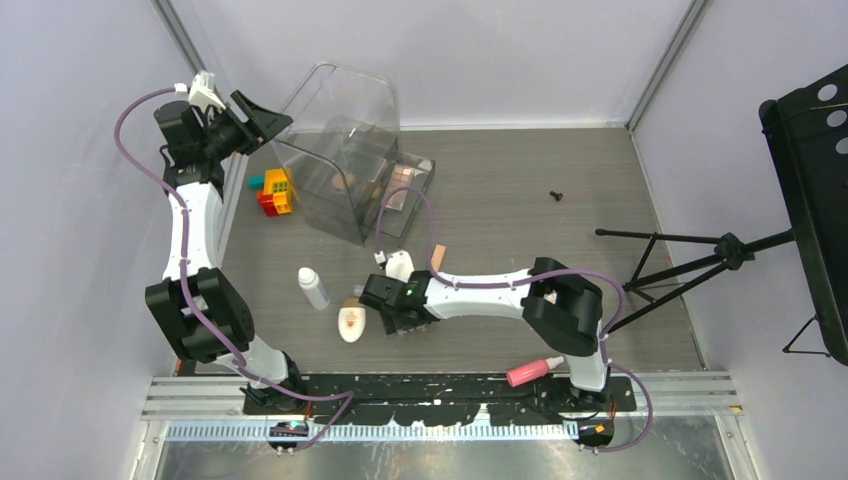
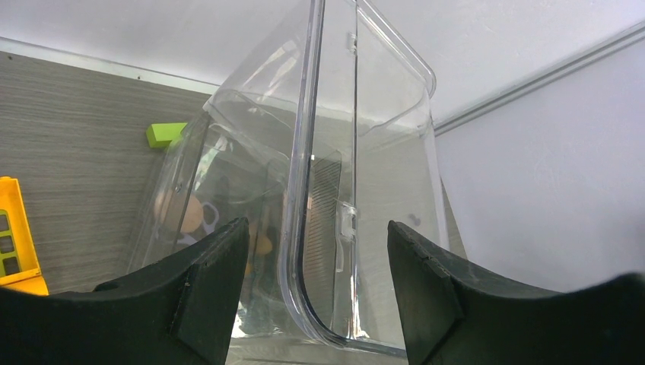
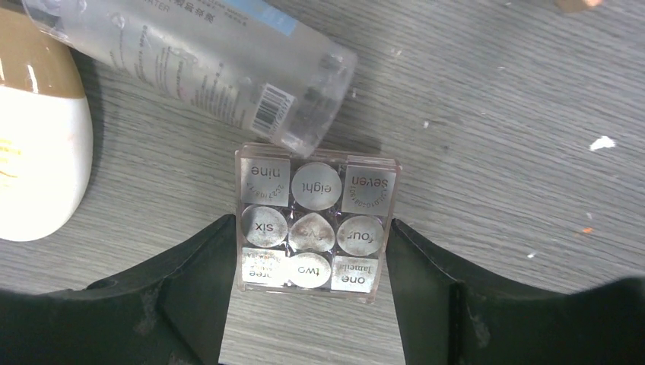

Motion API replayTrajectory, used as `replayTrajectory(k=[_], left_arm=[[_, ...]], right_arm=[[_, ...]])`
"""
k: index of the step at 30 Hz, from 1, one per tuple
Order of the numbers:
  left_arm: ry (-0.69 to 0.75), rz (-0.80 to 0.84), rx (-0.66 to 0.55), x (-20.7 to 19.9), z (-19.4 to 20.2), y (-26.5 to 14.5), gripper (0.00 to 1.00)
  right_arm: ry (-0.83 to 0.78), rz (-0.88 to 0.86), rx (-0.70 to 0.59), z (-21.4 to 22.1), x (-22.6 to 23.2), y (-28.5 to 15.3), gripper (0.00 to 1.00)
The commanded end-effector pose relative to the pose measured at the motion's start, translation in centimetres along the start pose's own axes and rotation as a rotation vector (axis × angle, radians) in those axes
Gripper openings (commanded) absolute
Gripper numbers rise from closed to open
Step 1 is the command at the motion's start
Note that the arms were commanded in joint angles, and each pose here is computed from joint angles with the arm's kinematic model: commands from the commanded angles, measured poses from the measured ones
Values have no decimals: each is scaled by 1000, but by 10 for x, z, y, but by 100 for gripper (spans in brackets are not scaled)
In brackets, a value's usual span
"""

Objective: Organize the makeup
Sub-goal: Pick up the makeup from the center of the board, then place the makeup in the drawer.

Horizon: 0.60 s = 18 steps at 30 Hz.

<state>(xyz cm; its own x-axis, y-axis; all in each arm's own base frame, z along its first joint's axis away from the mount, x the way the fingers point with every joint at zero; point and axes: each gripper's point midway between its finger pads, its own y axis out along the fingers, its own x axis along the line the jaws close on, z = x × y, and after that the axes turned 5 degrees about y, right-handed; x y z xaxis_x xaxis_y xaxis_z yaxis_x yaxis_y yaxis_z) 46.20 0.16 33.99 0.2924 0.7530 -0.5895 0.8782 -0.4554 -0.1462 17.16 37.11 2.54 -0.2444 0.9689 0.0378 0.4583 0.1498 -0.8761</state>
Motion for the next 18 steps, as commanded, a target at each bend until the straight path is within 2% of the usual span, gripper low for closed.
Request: replayTrajectory(k=[1, 6, 11, 18], left_arm=[[33, 40, -22, -10, -8, -3, 68], [33, 51, -29, -14, -9, -3, 68], [45, 30, -22, -8, -10, -4, 68], [49, 25, -21, -9, -9, -6, 68]], right_arm=[[61, -28, -92, -37, -12, -37, 51], [140, -54, -104, -66, -40, -51, 50], [217, -63, -161, -115, -72, -62, 50], [258, -127, -235, -191, -70, -62, 49]])
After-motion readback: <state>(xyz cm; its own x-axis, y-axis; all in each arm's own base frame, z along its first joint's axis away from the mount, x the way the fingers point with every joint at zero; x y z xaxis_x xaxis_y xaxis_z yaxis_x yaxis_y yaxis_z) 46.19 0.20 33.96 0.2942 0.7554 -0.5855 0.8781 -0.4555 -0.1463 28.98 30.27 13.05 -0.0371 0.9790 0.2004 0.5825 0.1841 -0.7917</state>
